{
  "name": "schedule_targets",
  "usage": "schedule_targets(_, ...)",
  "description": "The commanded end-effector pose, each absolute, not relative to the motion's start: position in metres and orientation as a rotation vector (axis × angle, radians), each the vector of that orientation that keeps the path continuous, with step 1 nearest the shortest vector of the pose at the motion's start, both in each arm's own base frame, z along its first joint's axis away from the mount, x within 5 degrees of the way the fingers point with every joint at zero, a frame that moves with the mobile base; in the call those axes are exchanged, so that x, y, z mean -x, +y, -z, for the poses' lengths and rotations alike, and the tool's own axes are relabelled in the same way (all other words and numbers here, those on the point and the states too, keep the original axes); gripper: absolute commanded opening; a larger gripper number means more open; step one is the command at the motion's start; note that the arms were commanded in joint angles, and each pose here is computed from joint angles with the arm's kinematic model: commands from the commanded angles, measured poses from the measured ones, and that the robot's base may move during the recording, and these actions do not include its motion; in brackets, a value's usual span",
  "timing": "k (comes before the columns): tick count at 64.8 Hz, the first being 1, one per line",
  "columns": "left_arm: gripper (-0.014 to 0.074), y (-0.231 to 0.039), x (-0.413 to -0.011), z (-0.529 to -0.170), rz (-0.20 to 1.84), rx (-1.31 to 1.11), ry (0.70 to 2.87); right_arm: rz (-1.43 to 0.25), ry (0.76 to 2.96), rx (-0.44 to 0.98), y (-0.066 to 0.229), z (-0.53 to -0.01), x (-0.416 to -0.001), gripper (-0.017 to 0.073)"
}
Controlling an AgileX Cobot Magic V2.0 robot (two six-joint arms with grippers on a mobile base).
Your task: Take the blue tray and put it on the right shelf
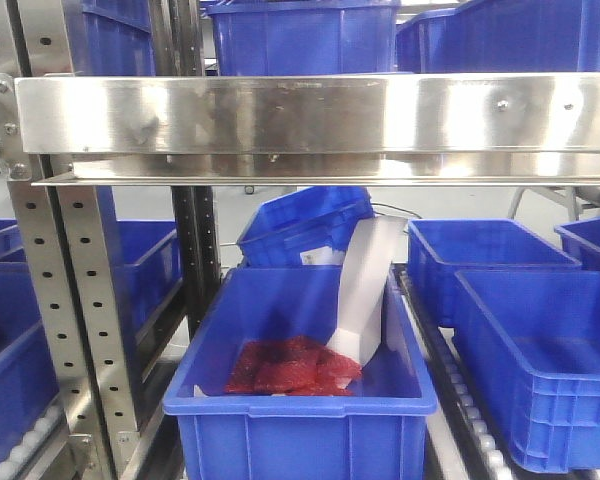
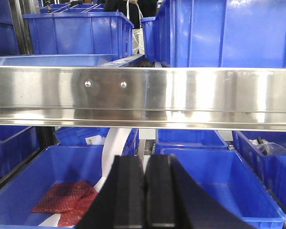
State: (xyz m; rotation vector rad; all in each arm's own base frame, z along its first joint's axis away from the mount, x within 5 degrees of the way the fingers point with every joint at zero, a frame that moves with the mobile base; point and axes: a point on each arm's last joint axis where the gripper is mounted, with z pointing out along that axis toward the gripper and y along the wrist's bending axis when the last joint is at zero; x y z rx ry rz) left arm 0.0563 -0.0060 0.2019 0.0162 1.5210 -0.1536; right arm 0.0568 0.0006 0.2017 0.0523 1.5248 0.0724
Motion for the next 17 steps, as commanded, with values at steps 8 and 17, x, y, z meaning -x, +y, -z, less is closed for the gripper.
schedule_targets(8,-0.0048,-0.0062,-0.0557,-0.2019,0.164,-0.017,1.438,-0.065,1.393,-0.044,0.0004,-0.2187,-0.0530,0.0057)
schedule_targets(17,-0.0048,-0.0062,-0.0557,-0.2019,0.164,-0.017,1.438,-0.065,1.393,-0.044,0.0004,-0.2187,-0.0530,0.0057)
